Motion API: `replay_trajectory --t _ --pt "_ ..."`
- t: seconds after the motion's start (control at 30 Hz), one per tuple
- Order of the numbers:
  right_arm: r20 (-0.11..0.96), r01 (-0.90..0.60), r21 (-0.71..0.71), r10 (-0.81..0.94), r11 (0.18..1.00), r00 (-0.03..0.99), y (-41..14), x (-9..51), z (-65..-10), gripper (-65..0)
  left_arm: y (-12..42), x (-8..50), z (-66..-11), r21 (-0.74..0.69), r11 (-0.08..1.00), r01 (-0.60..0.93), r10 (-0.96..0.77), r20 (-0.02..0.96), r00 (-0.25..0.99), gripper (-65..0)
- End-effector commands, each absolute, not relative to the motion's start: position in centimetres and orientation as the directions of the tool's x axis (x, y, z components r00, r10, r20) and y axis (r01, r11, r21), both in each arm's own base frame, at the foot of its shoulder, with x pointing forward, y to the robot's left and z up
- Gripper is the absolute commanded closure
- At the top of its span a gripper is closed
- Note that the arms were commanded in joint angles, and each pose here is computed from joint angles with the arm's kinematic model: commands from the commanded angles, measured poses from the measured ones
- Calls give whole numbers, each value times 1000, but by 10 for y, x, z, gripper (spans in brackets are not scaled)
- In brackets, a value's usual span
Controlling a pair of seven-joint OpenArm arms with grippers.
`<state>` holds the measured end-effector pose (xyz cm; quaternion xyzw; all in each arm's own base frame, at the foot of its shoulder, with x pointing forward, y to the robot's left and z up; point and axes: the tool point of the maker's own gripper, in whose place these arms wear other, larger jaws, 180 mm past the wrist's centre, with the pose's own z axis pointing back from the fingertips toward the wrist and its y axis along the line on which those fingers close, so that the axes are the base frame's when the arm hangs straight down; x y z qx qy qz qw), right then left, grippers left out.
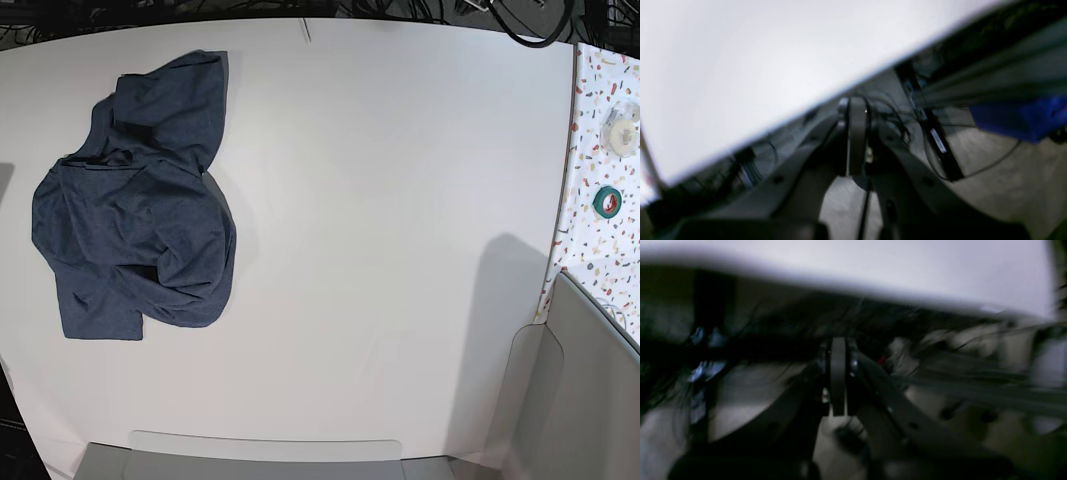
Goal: Layout the t-shirt on the table in an organized manner, then fold the t-shirt properly
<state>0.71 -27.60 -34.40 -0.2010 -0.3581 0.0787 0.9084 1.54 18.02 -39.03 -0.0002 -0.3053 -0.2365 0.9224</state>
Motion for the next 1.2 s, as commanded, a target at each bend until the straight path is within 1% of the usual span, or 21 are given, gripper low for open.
replay_trajectory --t 0.0,0.1,0.13,0.23,0.33,0.43,0.53,0.67,0.73,0.87,0.97,1.1,1.17 --pt "641 17 -445 305 896 705 -283 14 -329 -2 177 22 -380 149 881 448 -444 584 679 0" --pt "721 126 -410 237 903 651 -296 33 -312 -2 174 36 -371 166 860 482 -478 593 648 0" --pt "752 182 -384 193 905 631 -305 37 -306 -2 174 50 -368 183 853 489 -488 613 621 0" --pt "841 284 -258 70 923 537 -321 59 -292 -2 177 84 -365 236 845 479 -504 649 570 0" --pt "881 376 -122 -74 919 467 -343 74 -286 -2 178 116 -358 277 845 458 -507 686 522 0" --pt "896 462 -54 -161 885 414 -368 85 -278 -2 157 136 -354 257 823 506 -510 726 461 -1" --pt "894 516 -36 -203 856 399 -384 97 -275 -3 127 153 -349 223 777 589 -511 771 381 -40" --pt "873 585 17 -297 811 386 -398 110 -278 -5 86 174 -340 189 748 636 -475 822 314 -91" --pt "857 617 52 -353 785 376 -405 117 -278 -5 60 183 -338 164 723 671 -464 834 297 -93" --pt "843 671 119 -432 732 321 -421 128 -267 -6 6 195 -332 120 673 730 -456 845 281 -95" --pt "813 706 197 -516 680 270 -431 135 -269 -7 -39 193 -326 98 602 792 -474 842 256 -95" --pt "740 727 278 -623 627 254 -441 144 -289 -7 -82 189 -314 102 512 853 -512 834 207 -98" --pt "702 739 310 -668 597 246 -448 147 -303 -27 -101 186 -307 100 479 872 -521 832 191 -120"
